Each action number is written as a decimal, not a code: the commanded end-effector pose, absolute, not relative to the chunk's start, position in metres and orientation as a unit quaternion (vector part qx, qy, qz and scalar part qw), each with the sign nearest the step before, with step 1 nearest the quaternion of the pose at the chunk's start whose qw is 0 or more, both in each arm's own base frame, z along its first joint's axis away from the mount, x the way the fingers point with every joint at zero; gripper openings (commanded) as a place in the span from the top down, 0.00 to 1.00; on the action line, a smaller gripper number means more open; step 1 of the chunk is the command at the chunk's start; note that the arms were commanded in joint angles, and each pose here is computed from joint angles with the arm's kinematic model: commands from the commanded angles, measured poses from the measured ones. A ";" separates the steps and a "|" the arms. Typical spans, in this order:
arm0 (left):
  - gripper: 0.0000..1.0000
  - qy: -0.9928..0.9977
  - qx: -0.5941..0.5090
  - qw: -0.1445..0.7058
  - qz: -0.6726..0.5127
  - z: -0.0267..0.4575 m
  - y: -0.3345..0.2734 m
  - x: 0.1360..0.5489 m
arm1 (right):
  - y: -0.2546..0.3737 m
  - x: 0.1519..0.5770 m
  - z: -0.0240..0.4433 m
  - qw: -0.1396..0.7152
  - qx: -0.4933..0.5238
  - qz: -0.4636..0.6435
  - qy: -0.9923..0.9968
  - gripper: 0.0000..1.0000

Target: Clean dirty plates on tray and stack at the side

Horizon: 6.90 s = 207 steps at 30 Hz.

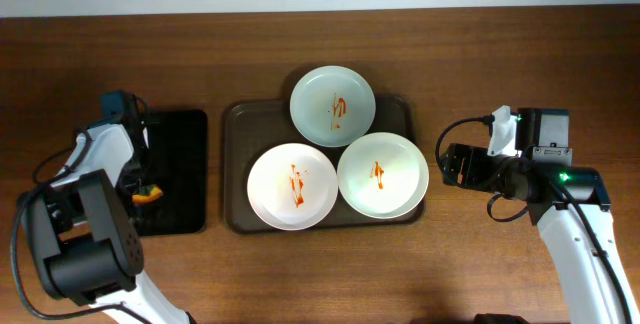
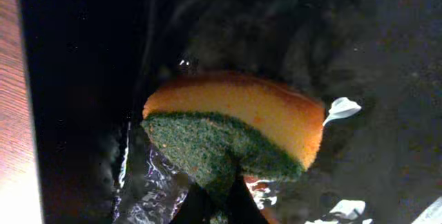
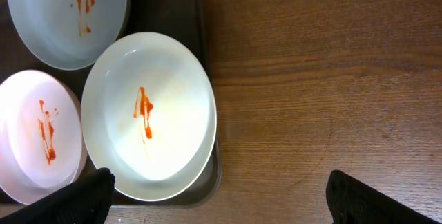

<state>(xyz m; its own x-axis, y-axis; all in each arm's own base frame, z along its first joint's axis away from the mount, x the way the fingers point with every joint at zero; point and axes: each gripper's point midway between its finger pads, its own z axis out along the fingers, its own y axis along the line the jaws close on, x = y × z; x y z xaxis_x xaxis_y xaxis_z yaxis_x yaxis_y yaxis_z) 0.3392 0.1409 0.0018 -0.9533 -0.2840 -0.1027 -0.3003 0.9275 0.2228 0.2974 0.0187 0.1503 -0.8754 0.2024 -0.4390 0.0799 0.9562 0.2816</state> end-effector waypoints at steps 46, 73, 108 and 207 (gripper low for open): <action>1.00 0.967 -0.044 0.247 0.048 0.125 0.044 0.403 | 0.018 0.302 0.156 0.246 0.074 0.130 0.958 0.02; 1.00 0.881 -0.055 0.465 0.062 0.260 0.049 0.424 | 0.018 0.302 0.156 0.245 0.074 0.130 0.958 0.02; 1.00 0.963 0.038 0.241 -0.114 0.110 -0.054 0.413 | 0.038 0.333 0.052 0.115 0.086 0.197 0.970 0.76; 1.00 0.967 0.012 0.127 -0.223 -0.002 -0.327 0.338 | 0.066 0.318 0.006 0.048 0.096 0.153 0.982 0.95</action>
